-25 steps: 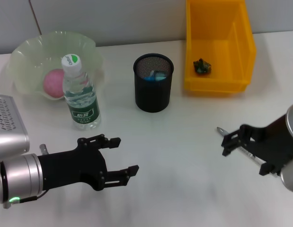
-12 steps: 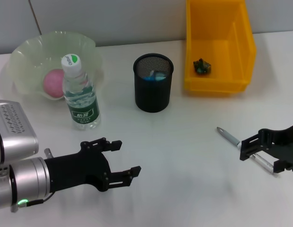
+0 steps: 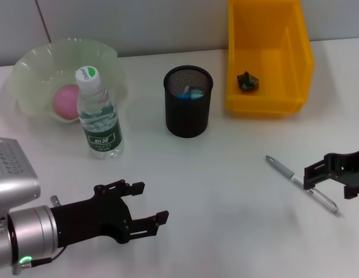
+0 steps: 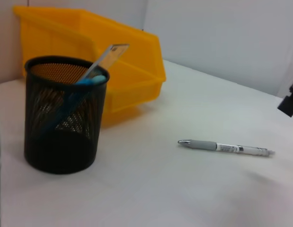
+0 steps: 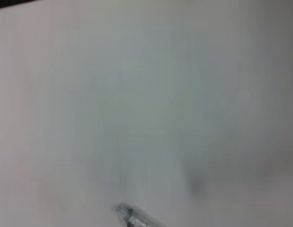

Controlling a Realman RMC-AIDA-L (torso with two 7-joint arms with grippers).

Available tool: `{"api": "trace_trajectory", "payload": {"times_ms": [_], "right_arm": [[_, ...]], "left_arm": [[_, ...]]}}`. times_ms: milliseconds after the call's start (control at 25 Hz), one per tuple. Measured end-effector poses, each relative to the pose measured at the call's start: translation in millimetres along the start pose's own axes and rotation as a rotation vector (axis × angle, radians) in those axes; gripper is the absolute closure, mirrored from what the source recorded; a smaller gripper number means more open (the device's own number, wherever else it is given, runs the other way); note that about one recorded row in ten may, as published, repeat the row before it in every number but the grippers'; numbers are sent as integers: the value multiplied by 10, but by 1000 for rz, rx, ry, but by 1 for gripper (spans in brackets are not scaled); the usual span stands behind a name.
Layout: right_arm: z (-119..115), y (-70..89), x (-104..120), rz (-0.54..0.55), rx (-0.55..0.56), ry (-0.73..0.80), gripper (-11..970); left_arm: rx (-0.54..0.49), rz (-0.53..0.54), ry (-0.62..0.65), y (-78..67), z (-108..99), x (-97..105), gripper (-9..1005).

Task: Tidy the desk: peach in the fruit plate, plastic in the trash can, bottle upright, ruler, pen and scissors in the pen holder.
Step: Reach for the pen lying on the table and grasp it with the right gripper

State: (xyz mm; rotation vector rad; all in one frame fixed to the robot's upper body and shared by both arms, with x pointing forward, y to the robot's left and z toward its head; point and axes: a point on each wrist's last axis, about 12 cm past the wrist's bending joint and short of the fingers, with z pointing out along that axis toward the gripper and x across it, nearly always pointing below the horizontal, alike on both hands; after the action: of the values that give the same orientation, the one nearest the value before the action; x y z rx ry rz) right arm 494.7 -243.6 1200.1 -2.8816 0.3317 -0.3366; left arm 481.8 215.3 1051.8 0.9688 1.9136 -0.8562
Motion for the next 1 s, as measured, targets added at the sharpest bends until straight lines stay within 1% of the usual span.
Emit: {"api": "trace_trajectory", "payload": {"times_ms": [80,120,160,280,520,640,720,760,920,1000], "right_arm": [[9,9,-10,-38,-5,-12,215],[34,24,-14,-77,-12,-28,215],[34,24,-14,-77,-12,-28,215],[80,63,-11,-133,-23,-51,216],[98,178,64,-222,-3,-53,216],[77,177,128,-234,20,-47,216],[81,196,200,-236,7,-55,216],[81,196,200,-236,7,-55,215],[151,287,294,-264,-2,-50,215],[169,301,315,-263,-1,-59,215]], "left_arm": [[-2,-5,-4,1,0,13,172],[-4,-12,-13,2,0,39,172],[-5,-19,-22,2,-1,54,172],[-7,-32,-33,2,-2,66,172],[-9,-41,-41,5,-7,70,171],[-9,-44,-44,5,-6,69,171],[-14,-68,-66,8,-5,69,171],[-14,-69,-67,8,-5,69,172],[-19,-77,-93,16,-7,59,172],[-21,-80,-105,18,-5,46,172]]}}
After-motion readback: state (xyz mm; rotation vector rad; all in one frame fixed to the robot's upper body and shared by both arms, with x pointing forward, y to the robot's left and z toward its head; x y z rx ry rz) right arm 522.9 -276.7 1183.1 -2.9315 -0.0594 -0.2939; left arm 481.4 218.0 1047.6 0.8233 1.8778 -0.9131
